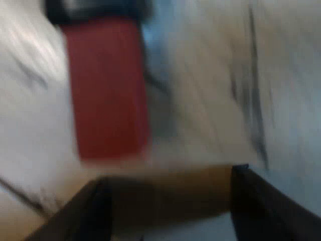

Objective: Grind coffee beans and then tamp

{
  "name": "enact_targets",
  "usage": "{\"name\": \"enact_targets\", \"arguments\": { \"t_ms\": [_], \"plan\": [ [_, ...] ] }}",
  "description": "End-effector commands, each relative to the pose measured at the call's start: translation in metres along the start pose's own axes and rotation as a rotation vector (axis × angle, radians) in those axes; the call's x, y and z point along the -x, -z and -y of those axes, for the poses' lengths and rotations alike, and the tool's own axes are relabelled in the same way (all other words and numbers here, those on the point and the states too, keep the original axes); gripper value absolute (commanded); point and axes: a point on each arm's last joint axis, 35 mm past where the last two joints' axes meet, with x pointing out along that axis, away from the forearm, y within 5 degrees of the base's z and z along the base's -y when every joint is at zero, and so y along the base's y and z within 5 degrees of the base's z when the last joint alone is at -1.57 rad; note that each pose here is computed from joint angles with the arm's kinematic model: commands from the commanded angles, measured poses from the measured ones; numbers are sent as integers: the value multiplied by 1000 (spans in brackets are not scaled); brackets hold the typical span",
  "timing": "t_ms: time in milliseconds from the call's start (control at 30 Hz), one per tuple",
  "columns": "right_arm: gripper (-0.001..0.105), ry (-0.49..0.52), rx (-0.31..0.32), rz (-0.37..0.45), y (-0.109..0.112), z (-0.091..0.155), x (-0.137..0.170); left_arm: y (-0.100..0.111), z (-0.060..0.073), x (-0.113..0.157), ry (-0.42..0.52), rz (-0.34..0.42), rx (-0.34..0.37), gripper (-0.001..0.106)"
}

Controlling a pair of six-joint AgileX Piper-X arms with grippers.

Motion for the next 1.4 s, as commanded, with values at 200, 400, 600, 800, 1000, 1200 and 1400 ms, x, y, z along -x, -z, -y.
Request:
{"name": "enact_targets", "arguments": {
  "t_ms": [200,400,600,800,1000,1200,1400],
  "plan": [
    [54,-14,-1,-69,-9,1,27,-2,1,1,8,11,-2,69],
    [54,-13,-5,23,-17,2,56,-2,1,1,8,11,-2,69],
    [54,-13,-12,204,-21,4,94,-8,3,7,-13,29,-1,69],
    [54,-13,-20,411,-21,6,131,-15,1,14,-129,64,-1,69],
    [54,-11,-25,632,-25,7,155,-23,3,33,-235,51,6,69],
    [54,-3,51,756,-36,2,164,-27,8,49,-244,27,7,69],
    [54,59,164,806,-46,-6,156,-30,10,55,-248,29,6,69]
  ]
}}
